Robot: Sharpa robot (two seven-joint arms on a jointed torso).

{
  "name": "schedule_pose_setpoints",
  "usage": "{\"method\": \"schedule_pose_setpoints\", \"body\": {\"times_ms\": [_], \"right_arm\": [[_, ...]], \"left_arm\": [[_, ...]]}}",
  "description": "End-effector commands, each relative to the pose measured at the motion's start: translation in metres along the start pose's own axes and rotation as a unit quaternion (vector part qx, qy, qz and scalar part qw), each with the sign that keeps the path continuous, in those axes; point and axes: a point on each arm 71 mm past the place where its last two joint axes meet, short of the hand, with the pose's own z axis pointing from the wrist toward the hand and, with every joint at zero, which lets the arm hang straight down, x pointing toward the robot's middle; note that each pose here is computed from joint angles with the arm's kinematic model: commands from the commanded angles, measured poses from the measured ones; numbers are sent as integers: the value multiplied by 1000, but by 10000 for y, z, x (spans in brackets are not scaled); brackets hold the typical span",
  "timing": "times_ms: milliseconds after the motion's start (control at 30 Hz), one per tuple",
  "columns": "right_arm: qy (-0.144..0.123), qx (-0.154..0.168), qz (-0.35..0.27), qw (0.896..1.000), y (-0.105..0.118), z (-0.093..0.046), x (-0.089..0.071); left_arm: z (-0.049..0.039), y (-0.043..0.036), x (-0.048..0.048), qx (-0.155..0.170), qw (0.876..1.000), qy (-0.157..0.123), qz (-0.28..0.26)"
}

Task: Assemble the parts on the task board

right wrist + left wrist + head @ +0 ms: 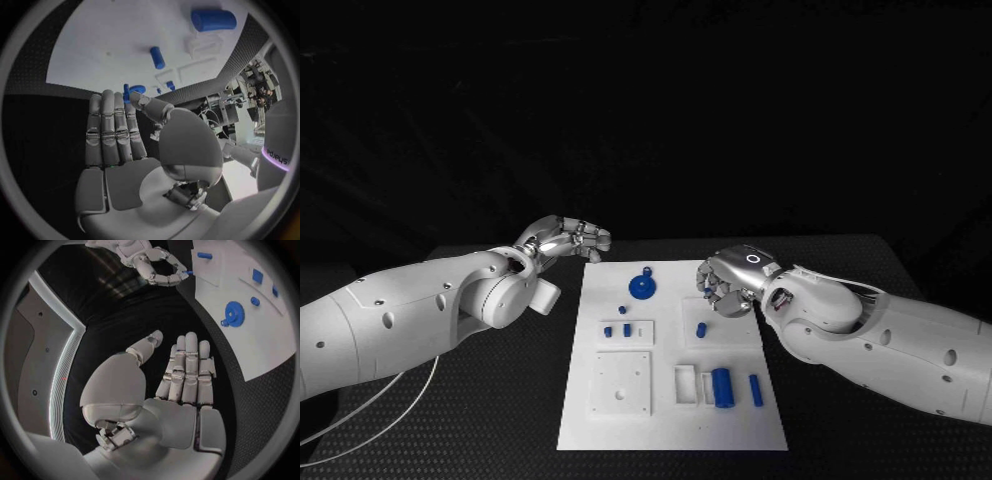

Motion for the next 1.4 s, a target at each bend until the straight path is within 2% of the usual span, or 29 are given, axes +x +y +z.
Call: {"method": "schedule_pose_setpoints", "body": {"times_ms": [33,200,400,667,900,1067,1233,1400], "right_arm": [[-35,-23,79,996,152,24,-61],[-38,-49,109,992,383,63,-38],[-23,-76,122,989,656,124,93],[7,-105,102,989,888,102,390],[31,-128,84,988,1090,59,615],[48,-134,76,987,1152,24,744],[43,-142,59,987,1214,-21,843],[49,-140,62,987,1232,-45,918]], "left_arm": [[29,-8,-14,4,1000,-6,-13],[87,8,-46,3,1000,-19,-16],[164,13,-35,5,1000,-24,-16],[260,9,13,7,999,-25,-18],[292,5,24,8,999,-27,-19],[308,-7,52,9,999,-25,-19],[306,-16,71,9,1000,-21,-20],[302,-16,72,9,1000,-20,-21]]}}
